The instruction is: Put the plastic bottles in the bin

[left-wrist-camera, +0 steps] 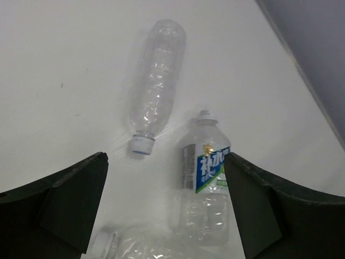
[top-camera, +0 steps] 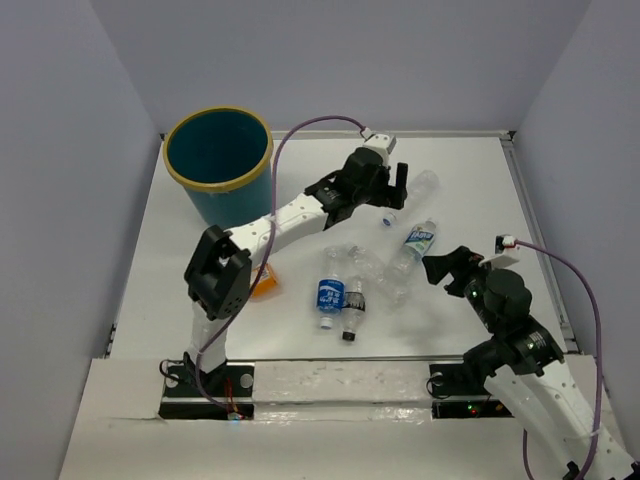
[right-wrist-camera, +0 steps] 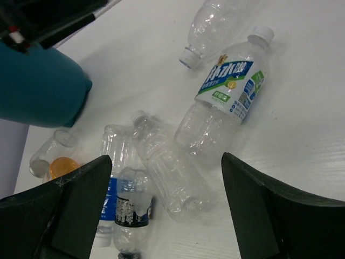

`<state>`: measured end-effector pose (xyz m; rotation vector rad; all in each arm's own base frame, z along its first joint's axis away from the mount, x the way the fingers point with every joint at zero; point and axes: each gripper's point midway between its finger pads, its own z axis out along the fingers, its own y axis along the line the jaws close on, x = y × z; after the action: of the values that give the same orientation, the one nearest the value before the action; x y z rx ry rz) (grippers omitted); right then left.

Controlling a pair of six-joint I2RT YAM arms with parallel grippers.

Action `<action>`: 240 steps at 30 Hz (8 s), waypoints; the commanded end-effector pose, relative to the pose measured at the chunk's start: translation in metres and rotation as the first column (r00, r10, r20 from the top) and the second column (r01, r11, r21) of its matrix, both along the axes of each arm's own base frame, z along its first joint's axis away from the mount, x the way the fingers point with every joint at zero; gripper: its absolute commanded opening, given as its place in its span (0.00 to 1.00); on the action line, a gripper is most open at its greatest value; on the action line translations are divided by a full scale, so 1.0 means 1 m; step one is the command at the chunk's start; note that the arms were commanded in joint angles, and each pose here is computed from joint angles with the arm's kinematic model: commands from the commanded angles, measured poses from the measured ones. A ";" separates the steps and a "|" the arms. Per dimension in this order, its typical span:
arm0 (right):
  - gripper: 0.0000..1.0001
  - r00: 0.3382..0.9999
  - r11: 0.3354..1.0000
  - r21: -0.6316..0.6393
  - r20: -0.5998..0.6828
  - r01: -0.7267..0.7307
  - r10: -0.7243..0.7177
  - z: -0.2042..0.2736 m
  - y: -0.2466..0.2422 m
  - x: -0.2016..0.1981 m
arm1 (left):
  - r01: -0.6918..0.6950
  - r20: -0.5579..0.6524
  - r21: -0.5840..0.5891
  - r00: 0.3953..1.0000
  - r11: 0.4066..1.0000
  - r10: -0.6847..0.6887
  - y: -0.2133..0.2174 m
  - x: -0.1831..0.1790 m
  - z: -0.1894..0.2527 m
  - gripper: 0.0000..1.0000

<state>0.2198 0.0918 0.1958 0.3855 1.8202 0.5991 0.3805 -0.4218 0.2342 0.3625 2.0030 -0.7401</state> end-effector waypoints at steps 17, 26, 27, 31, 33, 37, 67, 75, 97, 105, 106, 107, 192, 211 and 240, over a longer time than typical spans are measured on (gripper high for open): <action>0.93 0.990 0.994 0.028 -0.087 -0.106 0.108 -0.021 0.019 -0.013 | 0.060 0.015 0.207 0.998 0.977 -0.065 -0.090 0.076 -0.101 0.99; 0.92 0.989 0.993 0.023 -0.095 -0.114 0.116 -0.023 0.021 -0.010 | 0.060 -0.023 0.250 0.998 0.966 -0.056 -0.088 0.082 -0.146 0.99; 0.92 0.989 0.993 0.027 -0.094 -0.115 0.117 -0.023 0.022 -0.008 | 0.052 -0.020 0.254 0.999 0.966 -0.049 -0.087 0.085 -0.149 0.99; 0.93 0.988 0.995 0.011 -0.112 -0.102 0.102 -0.026 0.022 -0.003 | 0.031 -0.003 0.249 0.999 0.968 -0.032 -0.083 0.092 -0.149 0.76; 0.93 0.990 0.996 -0.015 -0.111 -0.088 0.086 -0.025 0.018 -0.001 | 0.025 0.019 0.224 0.999 0.974 -0.030 -0.083 0.096 -0.139 0.57; 0.93 0.994 0.998 -0.028 -0.101 -0.051 0.048 -0.020 0.013 0.005 | 0.018 0.105 0.156 0.994 0.988 -0.035 -0.084 0.104 -0.091 0.50; 1.00 0.920 0.898 -0.404 -0.256 0.177 -0.296 -0.076 -0.007 0.132 | -0.585 0.269 -0.266 0.718 0.766 0.642 0.349 0.010 0.190 0.47; 1.00 0.902 0.889 -0.427 -0.299 0.165 -0.311 -0.103 -0.008 0.135 | -0.700 0.174 -0.189 0.666 0.688 0.726 0.388 0.049 0.131 0.47; 0.67 0.888 0.878 -0.416 -0.275 0.234 -0.367 -0.106 -0.020 0.169 | -0.747 0.124 -0.104 0.646 0.657 0.753 0.403 0.070 0.071 0.99; 0.54 0.898 0.843 -0.426 -0.136 0.329 -0.419 -0.050 -0.039 0.175 | -0.650 0.221 -0.270 0.676 0.710 0.703 0.388 0.050 0.150 0.99; 0.52 0.904 0.846 -0.413 -0.109 0.337 -0.413 -0.035 -0.039 0.174 | -0.636 0.234 -0.284 0.680 0.717 0.695 0.386 0.046 0.159 0.99; 0.51 0.909 0.849 -0.404 -0.091 0.340 -0.407 -0.026 -0.039 0.174 | -0.628 0.246 -0.296 0.678 0.720 0.693 0.386 0.043 0.167 0.99; 0.90 0.913 0.825 -0.396 -0.231 -0.404 0.337 -0.022 0.103 0.043 | -0.100 -0.382 0.289 0.900 0.952 0.210 0.119 -0.083 -0.163 0.99; 0.91 0.818 0.736 -0.405 -0.453 -0.542 0.354 -0.099 0.135 0.076 | -0.141 -0.285 0.330 0.928 0.933 0.241 0.118 -0.053 -0.144 0.55; 0.52 0.859 0.751 -0.477 -0.454 -0.457 0.235 -0.116 0.117 0.110 | -0.748 0.300 -0.386 0.452 0.540 0.840 0.376 0.058 0.258 0.55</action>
<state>0.3115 0.2076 0.0528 -0.3534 2.4606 0.1829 0.4224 -0.0920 0.4639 -0.3960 1.4894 -0.2806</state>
